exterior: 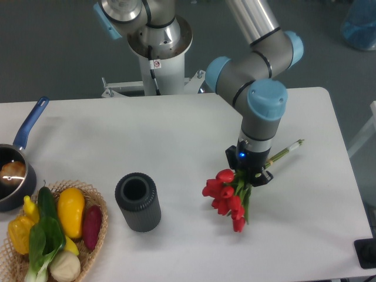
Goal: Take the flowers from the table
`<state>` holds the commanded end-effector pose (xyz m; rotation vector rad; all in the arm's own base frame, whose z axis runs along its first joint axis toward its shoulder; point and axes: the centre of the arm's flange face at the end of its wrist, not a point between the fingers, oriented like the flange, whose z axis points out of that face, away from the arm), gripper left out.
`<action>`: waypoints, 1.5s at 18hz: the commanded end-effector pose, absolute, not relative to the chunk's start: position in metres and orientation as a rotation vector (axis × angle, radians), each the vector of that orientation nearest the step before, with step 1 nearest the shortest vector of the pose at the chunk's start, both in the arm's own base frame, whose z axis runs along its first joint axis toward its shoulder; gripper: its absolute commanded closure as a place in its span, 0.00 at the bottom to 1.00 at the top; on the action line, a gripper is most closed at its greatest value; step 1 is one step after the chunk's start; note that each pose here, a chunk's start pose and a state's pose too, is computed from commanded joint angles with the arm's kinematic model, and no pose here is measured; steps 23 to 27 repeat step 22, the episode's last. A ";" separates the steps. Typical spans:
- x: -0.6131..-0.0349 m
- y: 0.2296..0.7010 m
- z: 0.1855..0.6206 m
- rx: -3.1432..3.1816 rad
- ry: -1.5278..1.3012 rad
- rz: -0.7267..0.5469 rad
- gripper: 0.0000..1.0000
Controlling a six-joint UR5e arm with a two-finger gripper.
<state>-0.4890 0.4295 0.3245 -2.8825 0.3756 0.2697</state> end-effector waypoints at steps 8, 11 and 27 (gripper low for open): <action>-0.518 0.429 0.375 -2.870 0.255 0.352 0.90; -0.522 0.429 0.390 -2.881 0.247 0.394 0.90; -0.516 0.417 0.418 -3.041 0.246 0.319 0.93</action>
